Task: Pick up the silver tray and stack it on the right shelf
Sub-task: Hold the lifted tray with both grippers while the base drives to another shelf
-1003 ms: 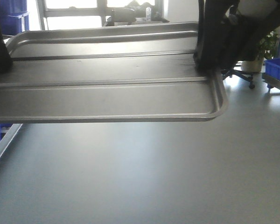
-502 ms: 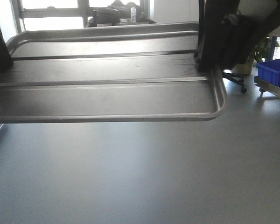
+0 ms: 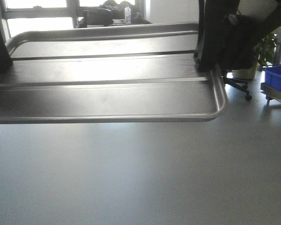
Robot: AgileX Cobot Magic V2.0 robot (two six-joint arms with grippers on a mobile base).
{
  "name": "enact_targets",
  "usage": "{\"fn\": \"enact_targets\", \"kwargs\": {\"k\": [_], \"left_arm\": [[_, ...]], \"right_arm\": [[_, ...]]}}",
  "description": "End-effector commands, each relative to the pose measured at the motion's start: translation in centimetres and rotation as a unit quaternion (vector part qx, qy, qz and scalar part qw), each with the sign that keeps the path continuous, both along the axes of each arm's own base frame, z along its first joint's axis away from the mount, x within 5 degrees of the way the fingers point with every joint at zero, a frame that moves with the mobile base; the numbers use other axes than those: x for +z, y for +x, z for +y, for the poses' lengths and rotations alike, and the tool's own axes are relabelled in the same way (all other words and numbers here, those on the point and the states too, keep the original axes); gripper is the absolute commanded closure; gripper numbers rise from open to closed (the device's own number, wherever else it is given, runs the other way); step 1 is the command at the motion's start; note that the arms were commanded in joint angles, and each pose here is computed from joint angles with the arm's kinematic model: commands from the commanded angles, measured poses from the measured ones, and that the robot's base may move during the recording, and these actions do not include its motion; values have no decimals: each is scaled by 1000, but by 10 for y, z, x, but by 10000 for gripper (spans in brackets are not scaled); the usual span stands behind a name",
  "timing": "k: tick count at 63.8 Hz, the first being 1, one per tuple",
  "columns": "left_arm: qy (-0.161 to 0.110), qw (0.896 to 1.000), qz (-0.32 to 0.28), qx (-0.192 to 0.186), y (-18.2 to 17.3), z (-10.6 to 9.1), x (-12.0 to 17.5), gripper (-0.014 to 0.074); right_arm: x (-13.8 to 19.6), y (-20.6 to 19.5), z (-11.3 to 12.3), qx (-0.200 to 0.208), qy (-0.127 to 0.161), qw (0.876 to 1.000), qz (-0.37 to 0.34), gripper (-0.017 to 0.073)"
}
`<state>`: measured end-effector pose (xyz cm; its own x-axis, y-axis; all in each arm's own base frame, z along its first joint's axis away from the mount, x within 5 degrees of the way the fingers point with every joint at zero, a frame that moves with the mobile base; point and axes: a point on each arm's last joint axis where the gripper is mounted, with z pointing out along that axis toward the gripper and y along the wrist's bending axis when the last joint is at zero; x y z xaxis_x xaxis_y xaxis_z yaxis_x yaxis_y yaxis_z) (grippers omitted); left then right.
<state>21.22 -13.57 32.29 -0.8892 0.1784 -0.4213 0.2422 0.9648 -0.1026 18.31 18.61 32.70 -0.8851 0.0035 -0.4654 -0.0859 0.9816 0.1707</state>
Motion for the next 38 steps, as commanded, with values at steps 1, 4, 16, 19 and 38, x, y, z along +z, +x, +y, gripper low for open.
{"fn": "enact_targets", "kwargs": {"k": [1,4,16,19,38], "left_arm": [[-13,999,-38,-10,-1,0,17,687],[-13,999,-38,-10,-1,0,17,687],[-13,999,-37,-10,-1,0,17,687],[-13,999,-37,-10,-1,0,17,687],[-13,999,-37,-10,-1,0,17,687]], "right_arm": [[22,0,-2,17,21,998,-51,503],[22,0,-2,17,21,998,-51,503],[22,0,-2,17,21,998,-51,503],[22,0,-2,17,21,998,-51,503],[22,0,-2,17,21,998,-51,503]]}}
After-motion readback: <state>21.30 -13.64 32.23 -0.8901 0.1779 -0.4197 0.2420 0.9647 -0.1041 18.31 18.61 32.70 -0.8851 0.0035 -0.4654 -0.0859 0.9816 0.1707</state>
